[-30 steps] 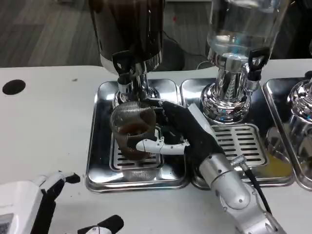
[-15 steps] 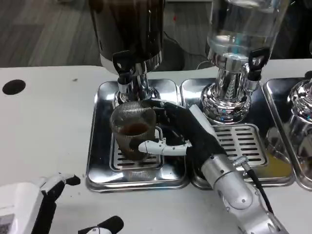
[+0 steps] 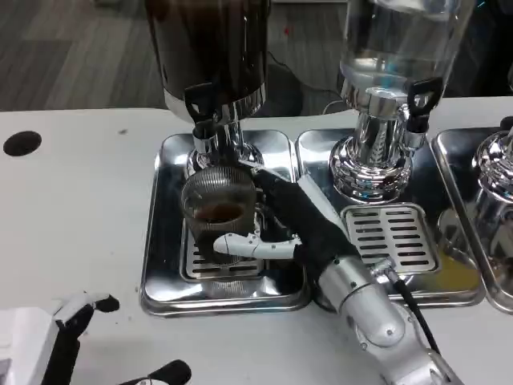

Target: Grasp the cup under the faucet to collect the drink, then remove the cup.

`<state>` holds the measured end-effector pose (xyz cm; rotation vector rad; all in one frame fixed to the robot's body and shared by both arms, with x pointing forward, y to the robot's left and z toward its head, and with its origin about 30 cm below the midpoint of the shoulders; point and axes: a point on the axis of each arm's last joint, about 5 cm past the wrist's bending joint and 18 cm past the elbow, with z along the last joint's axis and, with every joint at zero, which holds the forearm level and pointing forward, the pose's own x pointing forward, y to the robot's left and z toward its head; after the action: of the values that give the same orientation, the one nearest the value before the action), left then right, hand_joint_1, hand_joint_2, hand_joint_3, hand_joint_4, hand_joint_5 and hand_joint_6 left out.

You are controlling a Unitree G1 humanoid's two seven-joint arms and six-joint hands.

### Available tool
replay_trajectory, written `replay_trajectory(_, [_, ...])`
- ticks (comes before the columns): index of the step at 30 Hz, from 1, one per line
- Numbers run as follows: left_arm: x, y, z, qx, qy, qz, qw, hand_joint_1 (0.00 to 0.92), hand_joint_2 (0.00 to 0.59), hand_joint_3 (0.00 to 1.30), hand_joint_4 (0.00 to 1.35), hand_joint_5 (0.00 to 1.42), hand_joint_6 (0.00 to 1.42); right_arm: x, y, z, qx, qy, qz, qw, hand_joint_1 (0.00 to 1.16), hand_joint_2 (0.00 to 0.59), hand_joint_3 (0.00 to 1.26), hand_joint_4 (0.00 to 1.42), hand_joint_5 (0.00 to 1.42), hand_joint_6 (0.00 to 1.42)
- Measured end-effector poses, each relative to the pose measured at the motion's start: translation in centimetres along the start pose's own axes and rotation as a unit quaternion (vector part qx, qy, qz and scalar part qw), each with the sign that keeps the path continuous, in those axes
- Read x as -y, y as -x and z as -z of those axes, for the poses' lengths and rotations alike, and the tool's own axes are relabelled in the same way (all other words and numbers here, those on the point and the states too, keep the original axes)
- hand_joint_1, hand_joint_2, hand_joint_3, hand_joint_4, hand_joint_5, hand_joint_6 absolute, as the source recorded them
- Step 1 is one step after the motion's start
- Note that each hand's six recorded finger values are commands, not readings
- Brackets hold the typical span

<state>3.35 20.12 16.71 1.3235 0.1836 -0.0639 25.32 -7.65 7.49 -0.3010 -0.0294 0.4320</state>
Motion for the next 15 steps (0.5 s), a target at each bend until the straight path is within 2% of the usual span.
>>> replay_trajectory(8, [-0.1,0.3,0.30,-0.004,0.005,0.001,1.0000,0.000,0.073,0.34,0.24,0.27,0.49,-0.71,-0.2,-0.27,0.003,-0.006,-0.007,1.0000,0.78,0.020,0.22,0.21,0.25,0.10])
replay_trajectory(15, [-0.1,0.6,0.60,-0.009,0.001,0.003,1.0000,0.000,0.073,0.34,0.24,0.27,0.49,-1.44,-0.2,-0.45,0.005,-0.010,0.004,0.9999,0.77,0.024,0.29,0.30,0.30,0.13])
